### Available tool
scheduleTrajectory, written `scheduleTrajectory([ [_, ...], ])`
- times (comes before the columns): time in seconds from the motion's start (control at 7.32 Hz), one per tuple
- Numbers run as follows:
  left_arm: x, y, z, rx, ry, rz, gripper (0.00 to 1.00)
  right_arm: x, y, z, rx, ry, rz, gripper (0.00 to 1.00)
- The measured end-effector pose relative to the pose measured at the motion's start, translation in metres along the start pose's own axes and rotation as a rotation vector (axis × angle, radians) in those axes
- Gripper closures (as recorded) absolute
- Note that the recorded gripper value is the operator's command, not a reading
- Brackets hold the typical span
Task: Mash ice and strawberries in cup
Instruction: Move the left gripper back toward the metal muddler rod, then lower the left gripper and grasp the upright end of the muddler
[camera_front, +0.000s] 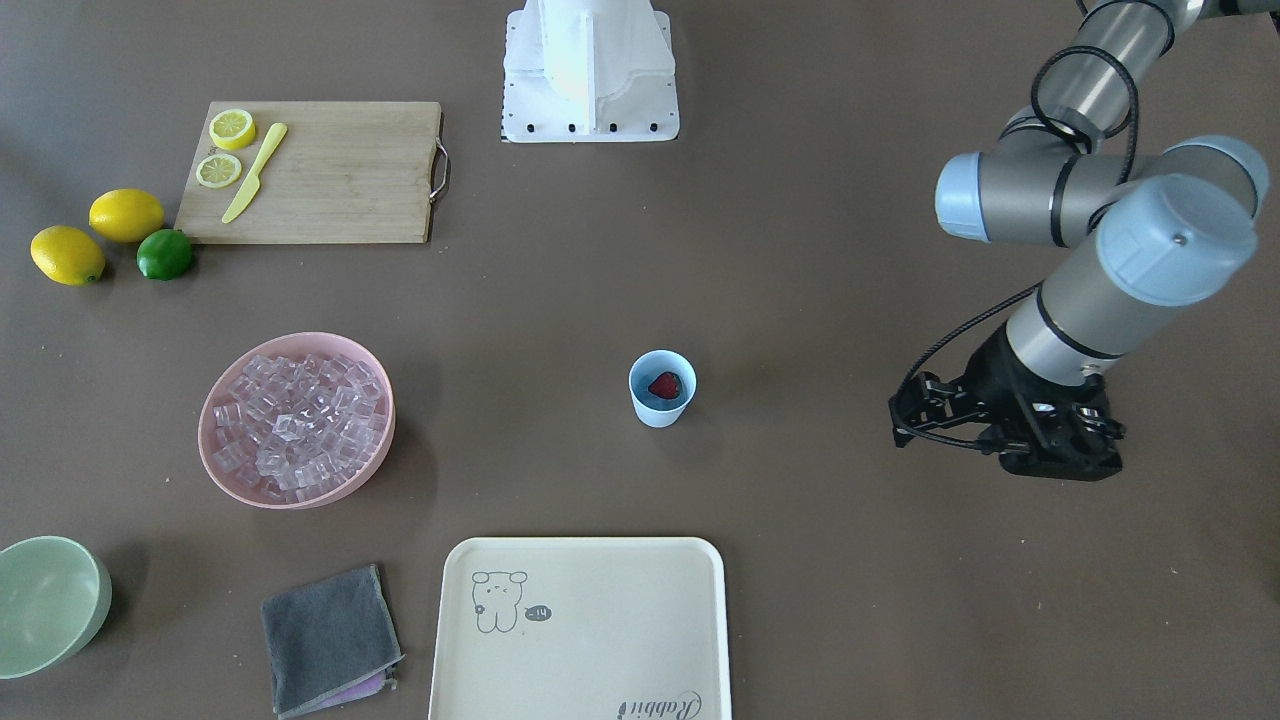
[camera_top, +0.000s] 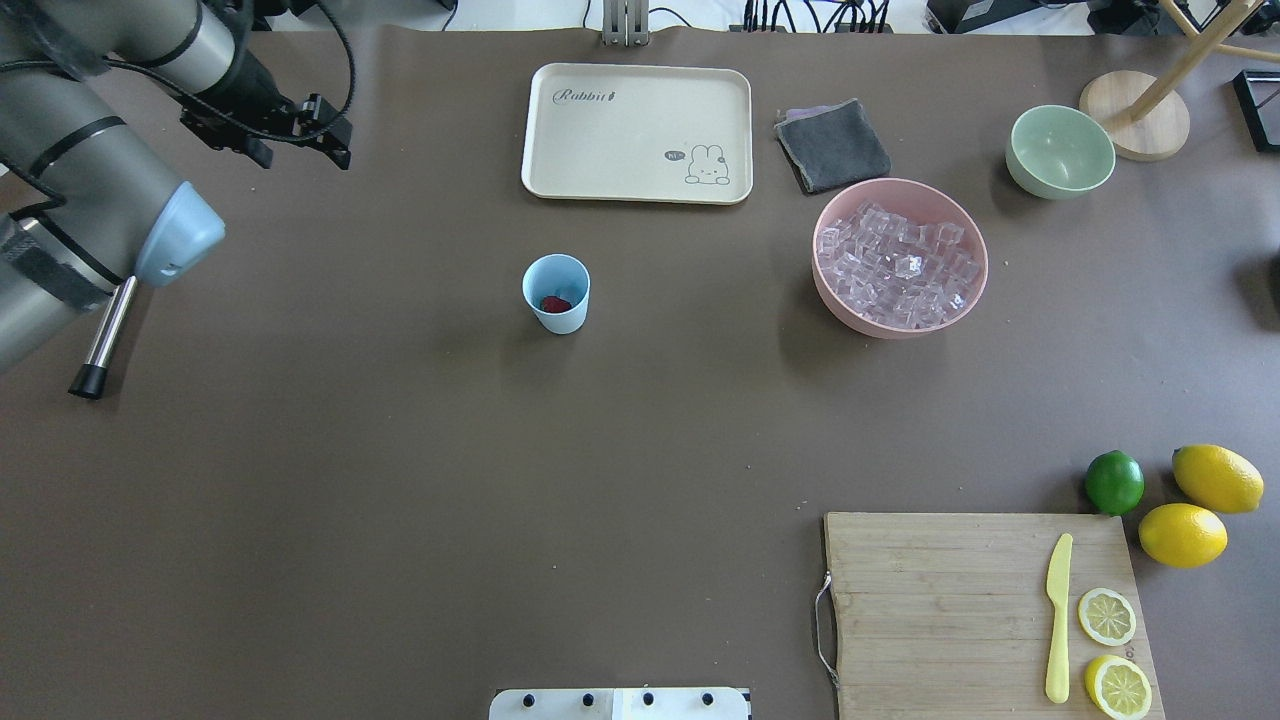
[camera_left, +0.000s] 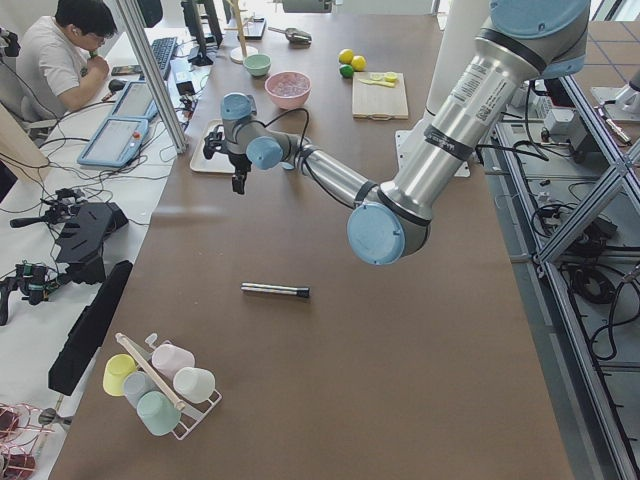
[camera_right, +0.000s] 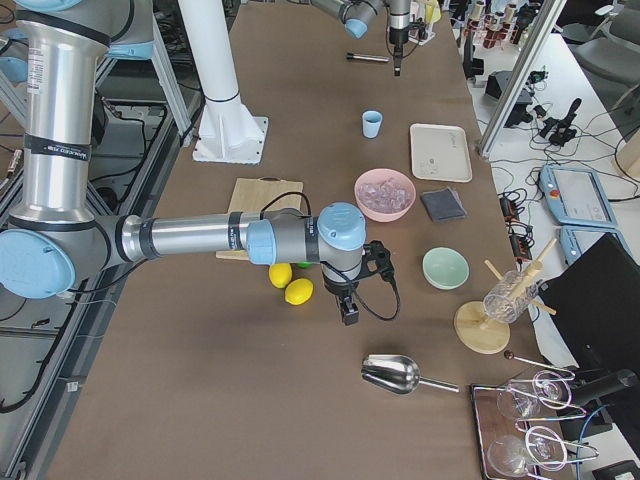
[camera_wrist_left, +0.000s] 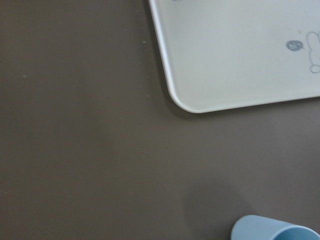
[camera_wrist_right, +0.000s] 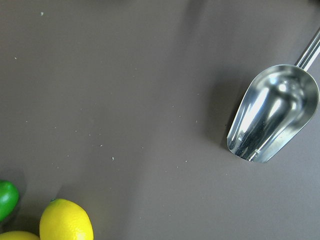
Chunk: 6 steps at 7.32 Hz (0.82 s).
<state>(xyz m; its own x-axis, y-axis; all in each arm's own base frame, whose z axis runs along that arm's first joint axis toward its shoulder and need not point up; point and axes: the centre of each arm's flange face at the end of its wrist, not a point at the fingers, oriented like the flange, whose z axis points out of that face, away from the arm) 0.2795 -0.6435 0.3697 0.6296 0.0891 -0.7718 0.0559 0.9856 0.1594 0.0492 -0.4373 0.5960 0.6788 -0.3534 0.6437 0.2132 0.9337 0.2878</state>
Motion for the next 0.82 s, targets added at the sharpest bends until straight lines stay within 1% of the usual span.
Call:
scheduleTrajectory([
  [0.27,-0.11,0.014,0.016,-0.028,-0.064,0.047,0.03,-0.001,-0.003,-0.002,0.005,0.001,-0.005,0.02],
  [0.41,-0.152,0.022,0.034,-0.052,-0.09,0.057,0.03,-0.002,-0.005,-0.003,0.007,0.002,-0.008,0.02],
  [0.55,-0.185,0.028,0.052,-0.065,-0.106,0.054,0.03,-0.003,-0.008,-0.005,0.012,0.004,-0.011,0.02],
  [0.82,-0.219,0.04,0.07,-0.073,-0.117,0.044,0.03,-0.005,-0.011,-0.008,0.019,0.006,-0.012,0.02],
])
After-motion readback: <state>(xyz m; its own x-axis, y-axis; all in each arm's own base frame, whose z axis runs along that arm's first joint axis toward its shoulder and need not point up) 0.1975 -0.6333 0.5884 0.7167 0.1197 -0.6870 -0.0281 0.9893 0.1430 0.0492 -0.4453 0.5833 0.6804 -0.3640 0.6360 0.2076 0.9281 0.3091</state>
